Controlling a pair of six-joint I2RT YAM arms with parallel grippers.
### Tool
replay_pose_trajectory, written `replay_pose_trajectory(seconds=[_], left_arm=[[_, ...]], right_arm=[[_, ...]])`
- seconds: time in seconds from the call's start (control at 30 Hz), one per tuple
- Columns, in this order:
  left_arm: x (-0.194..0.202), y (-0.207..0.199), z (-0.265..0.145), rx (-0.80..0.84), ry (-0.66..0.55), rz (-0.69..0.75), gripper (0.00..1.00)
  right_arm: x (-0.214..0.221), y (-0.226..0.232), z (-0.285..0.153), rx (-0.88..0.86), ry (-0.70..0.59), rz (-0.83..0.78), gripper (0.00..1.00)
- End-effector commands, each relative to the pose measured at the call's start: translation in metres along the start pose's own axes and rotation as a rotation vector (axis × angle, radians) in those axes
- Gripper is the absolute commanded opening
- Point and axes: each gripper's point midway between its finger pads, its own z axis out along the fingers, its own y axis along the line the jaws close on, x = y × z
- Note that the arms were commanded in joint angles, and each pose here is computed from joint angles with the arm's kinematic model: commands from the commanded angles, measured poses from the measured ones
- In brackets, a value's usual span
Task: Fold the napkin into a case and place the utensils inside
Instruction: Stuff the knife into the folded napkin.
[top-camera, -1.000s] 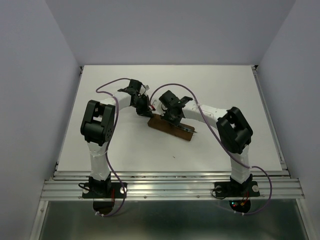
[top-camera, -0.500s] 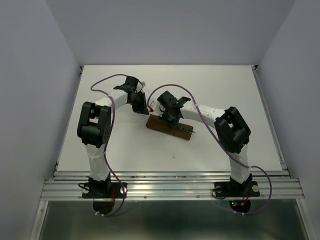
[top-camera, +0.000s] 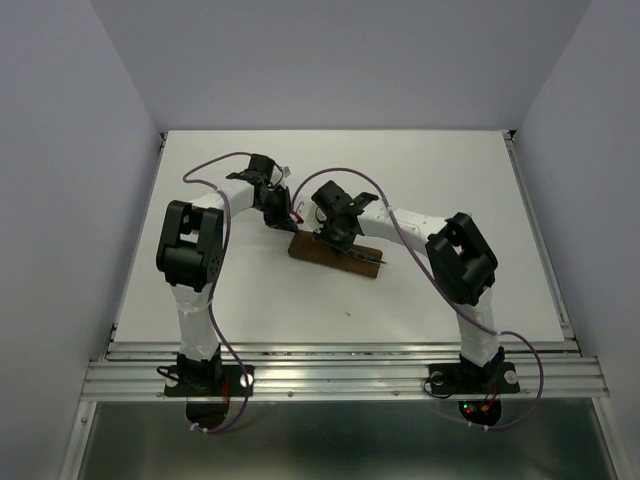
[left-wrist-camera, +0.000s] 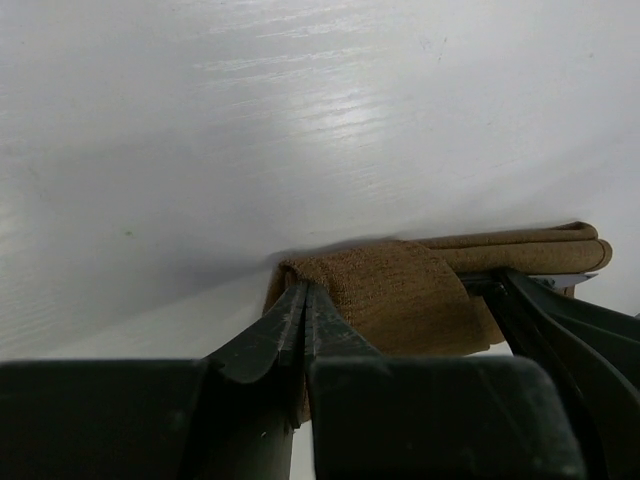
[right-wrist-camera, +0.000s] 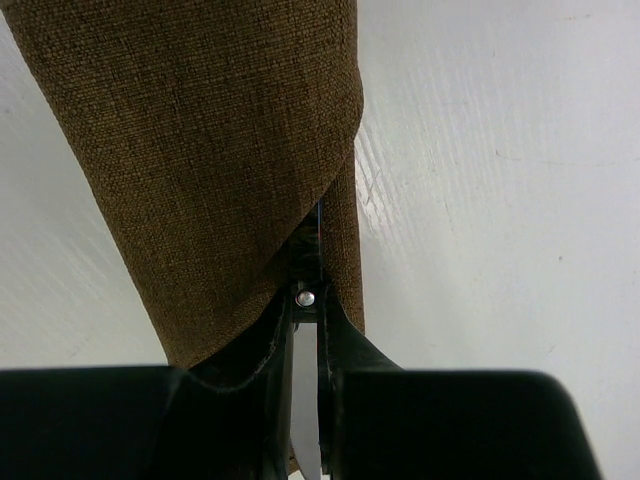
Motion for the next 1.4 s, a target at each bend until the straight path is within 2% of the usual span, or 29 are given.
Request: replay_pose_trajectory(seconds=[0.0,0.17,0.43,0.77,0.83,0.9,0.93,1.37], left_arm=[[0.005,-0.012,0.010,0.038,0.053,0.048,0.13],[0.008,-0.017,0.018,0.040,0.073,0.058,0.13],[0.000,-0.023,0.013,0.050,0.035,0.058,0.13],[-0.016,-0.014,-0.014,0.019,-0.031,0.050,0.13],[-0.015,-0.010,-0.017,0.015,-0.033,0.045,0.13],[-0.013,-0.007,-0.018,0.012,-0.030,0.043,0.13],[-0.010,-0.005,-0.018,0.009,-0.024,0.040,0.13],[0.006,0.000,-0.019,-0.001,0.002,0.035,0.13]], right_arm=[[-0.020,0.006,-0.001,-0.025,-0.043,-0.041,0.01],[-0.023,0.008,-0.002,-0.018,-0.041,-0.057,0.01],[-0.022,-0.002,-0.006,0.028,-0.028,-0.078,0.01],[-0.021,-0.003,-0.006,0.028,-0.019,-0.102,0.01],[-0.020,-0.004,-0.006,0.034,-0.015,-0.091,0.07],[-0.021,-0.003,-0.007,0.033,-0.017,-0.076,0.27],[-0.022,-0.003,-0.008,0.033,-0.020,-0.065,0.29],[-0.024,-0.005,-0.016,0.060,-0.049,-0.013,0.30]])
